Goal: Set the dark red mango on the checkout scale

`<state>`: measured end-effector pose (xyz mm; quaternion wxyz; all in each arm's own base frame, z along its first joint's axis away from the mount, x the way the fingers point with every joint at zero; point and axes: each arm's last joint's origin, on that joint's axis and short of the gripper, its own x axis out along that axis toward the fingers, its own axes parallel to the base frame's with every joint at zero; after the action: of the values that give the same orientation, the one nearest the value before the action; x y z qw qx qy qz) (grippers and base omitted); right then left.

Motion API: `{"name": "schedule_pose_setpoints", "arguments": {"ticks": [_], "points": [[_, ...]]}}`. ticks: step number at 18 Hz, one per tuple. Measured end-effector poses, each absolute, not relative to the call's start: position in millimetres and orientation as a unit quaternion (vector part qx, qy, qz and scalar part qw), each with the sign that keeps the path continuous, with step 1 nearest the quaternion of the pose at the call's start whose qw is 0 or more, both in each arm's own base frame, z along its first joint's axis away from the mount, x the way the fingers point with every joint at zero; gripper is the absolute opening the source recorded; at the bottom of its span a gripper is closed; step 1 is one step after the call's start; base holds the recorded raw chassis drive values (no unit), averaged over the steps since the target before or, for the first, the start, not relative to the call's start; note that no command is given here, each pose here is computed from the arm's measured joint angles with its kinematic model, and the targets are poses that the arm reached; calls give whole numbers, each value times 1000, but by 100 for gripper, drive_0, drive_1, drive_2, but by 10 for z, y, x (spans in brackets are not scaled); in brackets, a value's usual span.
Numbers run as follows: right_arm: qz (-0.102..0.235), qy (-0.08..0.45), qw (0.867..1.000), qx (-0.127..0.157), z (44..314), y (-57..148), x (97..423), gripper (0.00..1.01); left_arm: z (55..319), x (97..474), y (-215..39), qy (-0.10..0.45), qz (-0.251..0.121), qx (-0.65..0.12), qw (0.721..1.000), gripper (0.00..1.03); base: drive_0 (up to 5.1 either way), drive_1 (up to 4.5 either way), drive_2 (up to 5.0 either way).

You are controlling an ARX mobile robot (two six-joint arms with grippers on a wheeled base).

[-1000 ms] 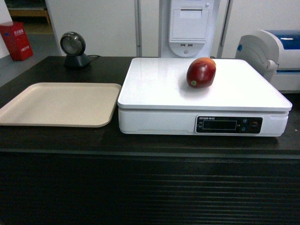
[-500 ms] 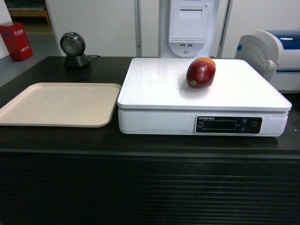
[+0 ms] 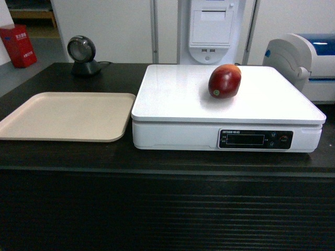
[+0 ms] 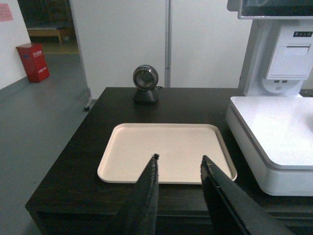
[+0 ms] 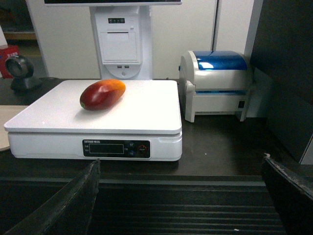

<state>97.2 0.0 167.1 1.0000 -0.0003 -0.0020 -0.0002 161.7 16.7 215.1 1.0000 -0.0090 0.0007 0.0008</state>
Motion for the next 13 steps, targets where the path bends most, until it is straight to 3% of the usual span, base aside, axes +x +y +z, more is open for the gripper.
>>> {"name": "schedule_pose_setpoints", "arguments": {"ticks": [2, 3, 5, 7, 13], "points": [[0, -2, 1000, 0, 1671, 0, 972, 98, 2041, 1525, 119, 2, -1, -9, 1000, 6, 0, 0, 0], [0, -2, 1000, 0, 1671, 0, 972, 98, 2000, 1485, 91, 2, 3, -8, 1000, 2, 0, 0, 0], [0, -2, 1000, 0, 1671, 0, 972, 98, 1927, 1410, -16, 1, -12, -7, 1000, 2, 0, 0, 0], [0, -2, 1000, 0, 1671, 0, 972, 98, 1879, 1356, 6, 1, 3, -7, 1000, 2, 0, 0, 0], [0, -2, 1000, 0, 1671, 0, 972, 98, 1711, 1188, 0, -11, 0, -7, 1000, 2, 0, 0, 0]]}}
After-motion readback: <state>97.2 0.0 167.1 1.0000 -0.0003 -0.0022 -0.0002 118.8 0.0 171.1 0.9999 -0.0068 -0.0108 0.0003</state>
